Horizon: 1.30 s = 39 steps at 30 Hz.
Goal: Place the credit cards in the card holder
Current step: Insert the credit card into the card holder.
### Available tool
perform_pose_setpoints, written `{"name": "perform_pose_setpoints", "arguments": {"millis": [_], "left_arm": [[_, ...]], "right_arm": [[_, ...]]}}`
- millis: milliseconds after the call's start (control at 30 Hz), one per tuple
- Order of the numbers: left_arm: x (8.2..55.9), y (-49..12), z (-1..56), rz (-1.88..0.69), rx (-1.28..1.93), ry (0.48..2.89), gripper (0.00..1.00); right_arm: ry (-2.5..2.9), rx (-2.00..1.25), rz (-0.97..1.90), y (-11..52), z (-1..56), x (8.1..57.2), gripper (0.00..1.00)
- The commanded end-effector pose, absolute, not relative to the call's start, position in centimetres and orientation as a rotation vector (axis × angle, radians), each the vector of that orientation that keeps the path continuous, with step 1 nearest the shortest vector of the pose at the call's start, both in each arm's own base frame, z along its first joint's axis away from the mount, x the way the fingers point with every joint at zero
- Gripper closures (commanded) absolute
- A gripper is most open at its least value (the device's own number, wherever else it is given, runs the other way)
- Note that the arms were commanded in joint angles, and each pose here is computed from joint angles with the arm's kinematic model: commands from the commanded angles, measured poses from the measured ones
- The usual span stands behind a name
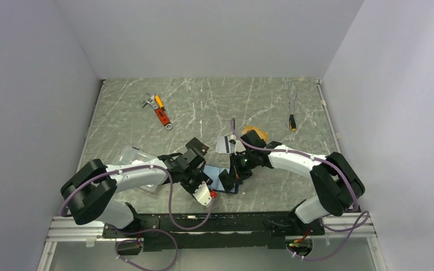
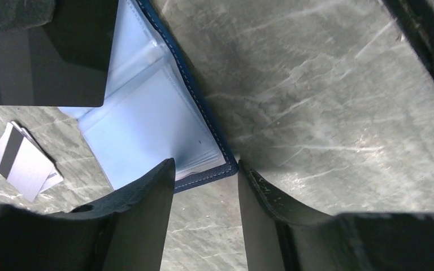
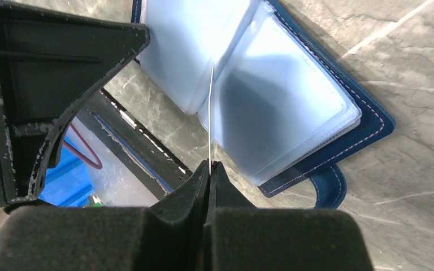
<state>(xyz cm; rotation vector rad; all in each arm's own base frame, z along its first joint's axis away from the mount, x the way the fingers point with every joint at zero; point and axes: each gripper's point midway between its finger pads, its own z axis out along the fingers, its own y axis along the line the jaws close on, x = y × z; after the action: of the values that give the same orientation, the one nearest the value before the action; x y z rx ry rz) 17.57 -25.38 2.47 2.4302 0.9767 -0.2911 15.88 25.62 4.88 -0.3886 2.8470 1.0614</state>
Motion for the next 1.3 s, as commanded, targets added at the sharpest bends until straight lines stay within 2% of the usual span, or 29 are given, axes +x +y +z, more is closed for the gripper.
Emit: {"name": "perform_pose_setpoints", "arguments": {"millis": [0,267,800,1267], "left_arm": [[15.9,-25.9,1.7,-0.374,2.426,1.063,0.51],[14.3,-26.9,2.6,-0.467,2.362,1.252,0.53],[15.1,-26.3,1.9,-0.383,2.389,1.246,0.53],[15.2,-26.4,1.7,-0.375,2.384,1.270,0.54]], "right_arm": [[2.796,-0.401,1.093,25.8,6.4,17.0,1.00],[2.778,-0.379,1.116,25.6,6.4,17.5,1.00],[2.628,-0.196,1.116,26.7,5.2,20.4,1.00],[2.577,-0.074,1.251,27.8,4.0,19.9,1.00]]}}
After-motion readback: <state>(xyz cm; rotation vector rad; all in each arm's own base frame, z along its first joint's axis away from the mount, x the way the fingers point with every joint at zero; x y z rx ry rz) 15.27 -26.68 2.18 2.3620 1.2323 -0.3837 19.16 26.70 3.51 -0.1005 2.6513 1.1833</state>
